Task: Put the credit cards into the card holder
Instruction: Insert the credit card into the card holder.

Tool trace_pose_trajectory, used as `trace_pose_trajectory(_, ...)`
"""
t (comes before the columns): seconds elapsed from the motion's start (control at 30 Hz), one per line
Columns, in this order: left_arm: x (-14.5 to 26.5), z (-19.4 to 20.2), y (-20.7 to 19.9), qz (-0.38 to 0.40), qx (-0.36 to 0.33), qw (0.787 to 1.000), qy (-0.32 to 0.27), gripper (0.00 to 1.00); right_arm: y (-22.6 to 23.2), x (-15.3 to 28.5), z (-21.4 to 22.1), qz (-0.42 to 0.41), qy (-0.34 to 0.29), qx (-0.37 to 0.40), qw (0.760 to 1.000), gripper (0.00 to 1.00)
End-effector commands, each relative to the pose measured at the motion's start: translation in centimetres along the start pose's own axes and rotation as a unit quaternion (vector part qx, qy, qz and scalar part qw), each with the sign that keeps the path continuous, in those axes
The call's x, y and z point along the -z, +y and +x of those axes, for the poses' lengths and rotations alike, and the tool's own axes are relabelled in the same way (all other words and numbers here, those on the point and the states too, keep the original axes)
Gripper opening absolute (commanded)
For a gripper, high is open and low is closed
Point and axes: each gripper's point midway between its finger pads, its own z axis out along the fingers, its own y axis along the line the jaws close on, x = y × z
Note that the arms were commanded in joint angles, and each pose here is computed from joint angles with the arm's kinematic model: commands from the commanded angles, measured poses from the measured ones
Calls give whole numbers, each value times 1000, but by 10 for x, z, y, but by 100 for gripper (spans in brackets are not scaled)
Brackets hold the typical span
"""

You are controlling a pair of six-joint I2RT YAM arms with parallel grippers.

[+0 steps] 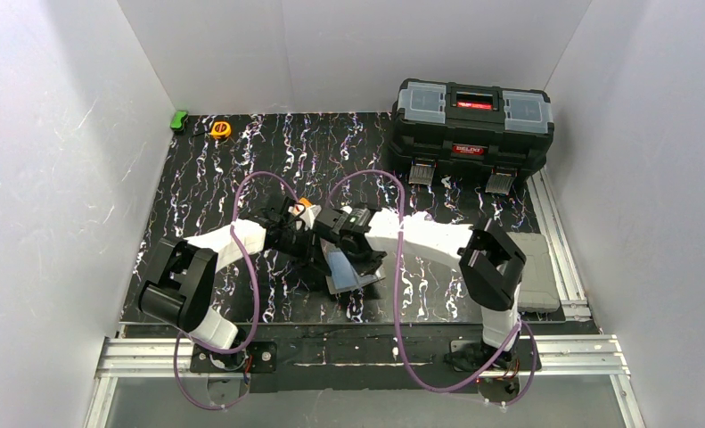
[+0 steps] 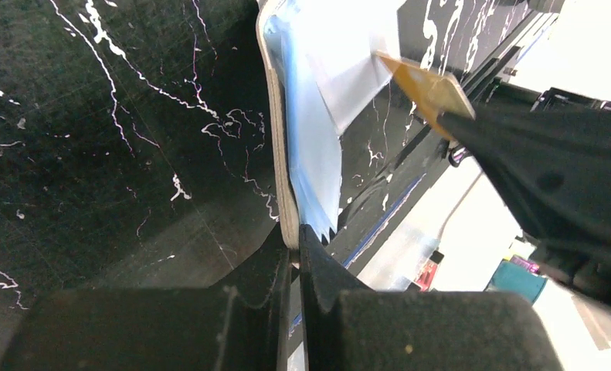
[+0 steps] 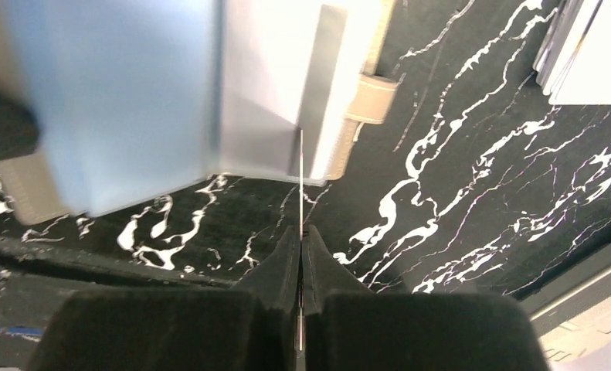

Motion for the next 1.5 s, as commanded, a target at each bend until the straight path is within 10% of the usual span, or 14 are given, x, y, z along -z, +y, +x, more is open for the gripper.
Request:
trace_pose_trajectory(0.0,3,12,0,7,-20,1000,21,0,-12,6,-10,-31,-26,-43,998,1)
trace_pose_trajectory(0.77,-3,12,28,-52,-37,997,36,0,24,-18,-33,-394,-74,-143,905,1)
trace_pose_trajectory(1.47,-7,15,35,-85,-25,995,50,5,11,-23,-22,-511,-104,-204,829,1)
